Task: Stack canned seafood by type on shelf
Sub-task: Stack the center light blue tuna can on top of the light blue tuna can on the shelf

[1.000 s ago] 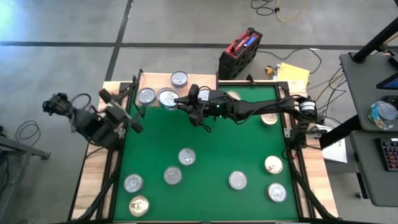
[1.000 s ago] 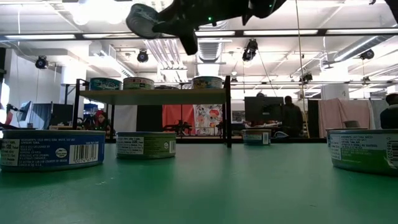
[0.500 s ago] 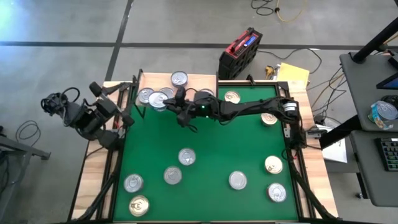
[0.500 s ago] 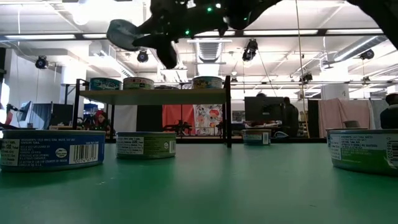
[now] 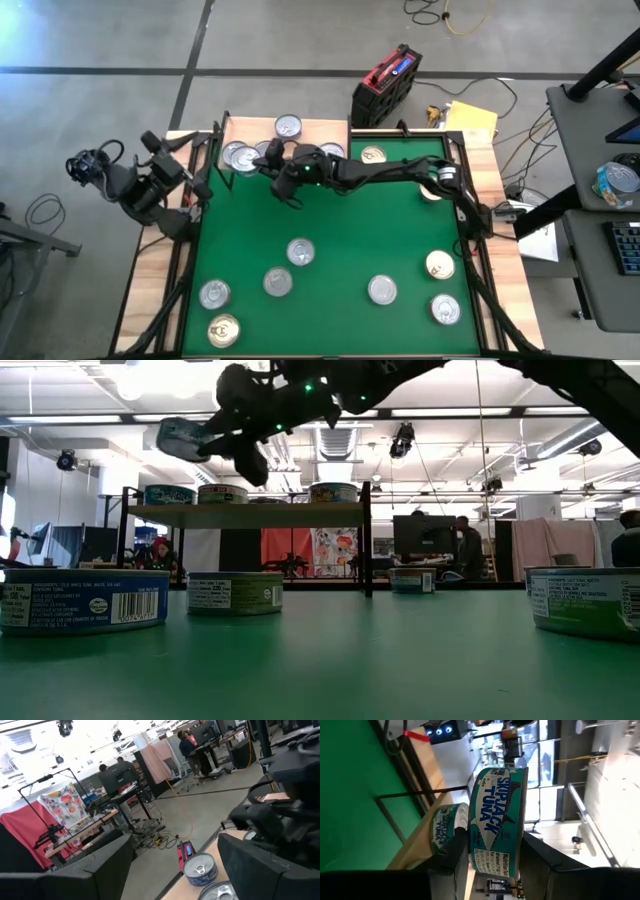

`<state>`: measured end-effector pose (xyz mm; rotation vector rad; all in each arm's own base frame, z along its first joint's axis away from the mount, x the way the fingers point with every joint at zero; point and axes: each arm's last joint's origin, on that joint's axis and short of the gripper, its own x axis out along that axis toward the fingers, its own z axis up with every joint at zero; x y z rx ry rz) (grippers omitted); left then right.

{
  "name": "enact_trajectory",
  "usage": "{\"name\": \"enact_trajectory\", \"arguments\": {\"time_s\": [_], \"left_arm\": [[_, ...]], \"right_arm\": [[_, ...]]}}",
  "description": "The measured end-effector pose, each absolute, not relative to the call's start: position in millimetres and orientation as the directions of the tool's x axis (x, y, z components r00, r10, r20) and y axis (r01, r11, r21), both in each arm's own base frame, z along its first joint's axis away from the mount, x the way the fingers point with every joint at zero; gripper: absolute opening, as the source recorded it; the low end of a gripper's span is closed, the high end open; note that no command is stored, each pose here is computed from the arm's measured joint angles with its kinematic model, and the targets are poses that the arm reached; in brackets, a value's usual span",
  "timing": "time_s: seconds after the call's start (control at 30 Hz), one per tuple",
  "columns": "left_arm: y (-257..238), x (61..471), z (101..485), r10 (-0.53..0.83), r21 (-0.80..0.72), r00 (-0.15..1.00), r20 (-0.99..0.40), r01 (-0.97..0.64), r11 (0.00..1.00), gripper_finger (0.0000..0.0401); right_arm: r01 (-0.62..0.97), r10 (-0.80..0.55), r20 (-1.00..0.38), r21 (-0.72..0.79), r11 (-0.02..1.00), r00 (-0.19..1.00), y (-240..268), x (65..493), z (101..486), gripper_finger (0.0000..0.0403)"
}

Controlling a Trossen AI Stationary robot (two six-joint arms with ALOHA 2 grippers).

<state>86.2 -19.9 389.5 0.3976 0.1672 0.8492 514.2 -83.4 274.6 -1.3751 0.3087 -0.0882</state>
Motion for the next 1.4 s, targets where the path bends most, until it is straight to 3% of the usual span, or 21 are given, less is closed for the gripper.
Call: {"name": "enact_trajectory", "arguments": {"time_s": [0.27,0.77,1.4], "left_arm": [[-21.2,88.3,388.6,0.757,0.394,0.653,0.011,-0.699,0.597,0.0276],[-19.3,85.2,389.2,0.757,0.369,0.653,0.013,-0.707,0.603,0.0276],[-19.5,85.5,388.9,0.756,0.357,0.654,0.012,-0.709,0.608,0.0276]], "right_arm": [[-0.237,-0.258,-0.29,-0.947,0.219,0.922,-88.8,522.3,274.2,0.0123],[-0.252,-0.307,-0.307,-0.946,0.206,0.901,-104.8,519.2,272.5,0.0123],[-0.246,-0.228,-0.293,-0.946,0.212,0.928,-117.4,518.0,273.4,0.0123]]}}
